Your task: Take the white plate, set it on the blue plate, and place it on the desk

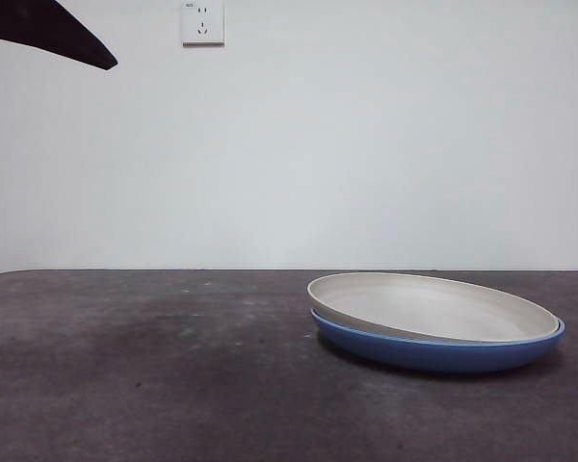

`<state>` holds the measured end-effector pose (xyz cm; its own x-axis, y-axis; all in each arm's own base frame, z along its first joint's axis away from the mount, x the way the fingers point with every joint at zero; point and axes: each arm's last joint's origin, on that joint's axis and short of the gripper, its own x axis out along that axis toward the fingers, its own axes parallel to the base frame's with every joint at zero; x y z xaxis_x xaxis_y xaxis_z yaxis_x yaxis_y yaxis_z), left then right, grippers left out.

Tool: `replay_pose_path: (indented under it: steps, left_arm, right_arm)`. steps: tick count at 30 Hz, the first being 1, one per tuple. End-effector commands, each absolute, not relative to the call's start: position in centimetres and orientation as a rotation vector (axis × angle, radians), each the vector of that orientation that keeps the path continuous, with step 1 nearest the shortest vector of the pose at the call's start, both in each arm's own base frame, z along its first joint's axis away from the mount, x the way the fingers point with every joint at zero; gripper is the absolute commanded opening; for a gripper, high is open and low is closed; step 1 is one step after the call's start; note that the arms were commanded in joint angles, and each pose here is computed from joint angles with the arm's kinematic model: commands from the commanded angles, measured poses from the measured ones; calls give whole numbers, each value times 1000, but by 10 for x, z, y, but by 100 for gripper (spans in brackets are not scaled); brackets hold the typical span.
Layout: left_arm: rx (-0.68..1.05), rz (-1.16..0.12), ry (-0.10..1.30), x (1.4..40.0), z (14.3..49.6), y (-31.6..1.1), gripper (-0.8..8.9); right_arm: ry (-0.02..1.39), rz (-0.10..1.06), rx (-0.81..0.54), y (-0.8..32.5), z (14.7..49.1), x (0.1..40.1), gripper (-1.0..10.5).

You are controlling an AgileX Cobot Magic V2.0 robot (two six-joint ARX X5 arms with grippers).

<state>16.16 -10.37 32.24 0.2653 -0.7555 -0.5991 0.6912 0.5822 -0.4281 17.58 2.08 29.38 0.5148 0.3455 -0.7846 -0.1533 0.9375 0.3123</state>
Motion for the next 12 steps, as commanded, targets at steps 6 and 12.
replay_pose_path:
  steps: [6, 12]
  left_arm:
    - [-67, -997, 838, 163, 325, -105, 343]
    - [-67, -997, 838, 163, 325, -105, 343]
  right_arm:
    - [1085, 287, 230, 26, 255, 238, 424]
    - [1144, 280, 237, 28, 222, 268, 357]
